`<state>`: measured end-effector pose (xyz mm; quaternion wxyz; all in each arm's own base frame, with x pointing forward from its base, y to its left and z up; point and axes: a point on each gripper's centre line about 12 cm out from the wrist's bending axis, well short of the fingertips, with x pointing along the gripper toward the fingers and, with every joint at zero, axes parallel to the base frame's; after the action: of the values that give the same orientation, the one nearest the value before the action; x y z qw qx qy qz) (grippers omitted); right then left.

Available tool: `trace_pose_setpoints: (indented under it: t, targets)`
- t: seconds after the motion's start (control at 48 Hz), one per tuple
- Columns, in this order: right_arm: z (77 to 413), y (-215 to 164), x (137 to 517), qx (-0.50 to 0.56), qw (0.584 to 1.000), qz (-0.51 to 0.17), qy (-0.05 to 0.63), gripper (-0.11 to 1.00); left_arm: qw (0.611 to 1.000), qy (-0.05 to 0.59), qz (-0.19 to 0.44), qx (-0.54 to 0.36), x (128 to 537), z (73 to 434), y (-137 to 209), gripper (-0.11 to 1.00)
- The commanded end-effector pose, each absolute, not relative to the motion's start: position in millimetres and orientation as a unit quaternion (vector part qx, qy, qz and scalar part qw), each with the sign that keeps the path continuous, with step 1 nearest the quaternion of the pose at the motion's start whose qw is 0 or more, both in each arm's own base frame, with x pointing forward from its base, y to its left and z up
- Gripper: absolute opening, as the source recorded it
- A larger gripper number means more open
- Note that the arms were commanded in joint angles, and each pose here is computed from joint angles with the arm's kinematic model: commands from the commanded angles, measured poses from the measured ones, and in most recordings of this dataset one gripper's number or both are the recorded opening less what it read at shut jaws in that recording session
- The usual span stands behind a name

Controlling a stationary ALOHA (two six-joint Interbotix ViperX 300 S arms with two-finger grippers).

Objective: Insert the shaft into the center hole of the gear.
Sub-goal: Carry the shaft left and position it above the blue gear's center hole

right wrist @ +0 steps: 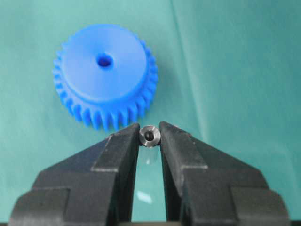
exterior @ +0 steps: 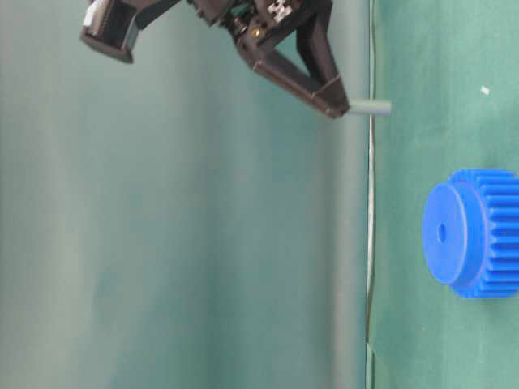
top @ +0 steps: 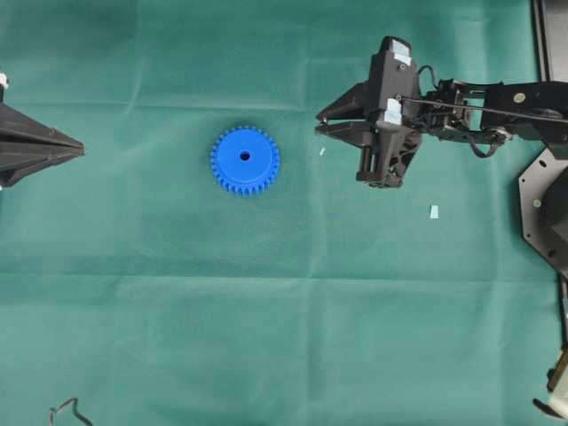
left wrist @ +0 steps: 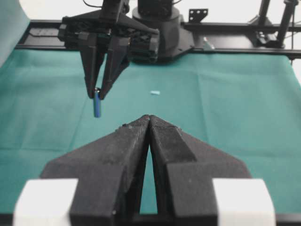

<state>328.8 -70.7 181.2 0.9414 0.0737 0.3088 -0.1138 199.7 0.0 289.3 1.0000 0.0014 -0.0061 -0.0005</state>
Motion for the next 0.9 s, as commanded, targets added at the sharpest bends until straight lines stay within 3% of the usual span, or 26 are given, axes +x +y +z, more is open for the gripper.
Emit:
trace_pose_setpoints:
  t: [0.0, 0.417, 0.876]
  targets:
    - [196.1, -67.7, 348.1, 0.076, 0.950, -0.107, 0.282, 0.17, 1.000, -0.016, 0.001, 0.003, 202.2, 297.8, 0.5, 0.02]
    - [199.8, -64.7, 417.7, 0.075, 0.956, -0.089, 0.269, 0.17, 1.000, -0.018, 0.001, 0.003, 201.4, 298.8, 0.5, 0.02]
    - [173.9, -64.4, 424.3, 0.093, 0.946, -0.094, 0.295, 0.17, 1.000, -0.019, 0.001, 0.003, 201.5, 299.4, 0.5, 0.02]
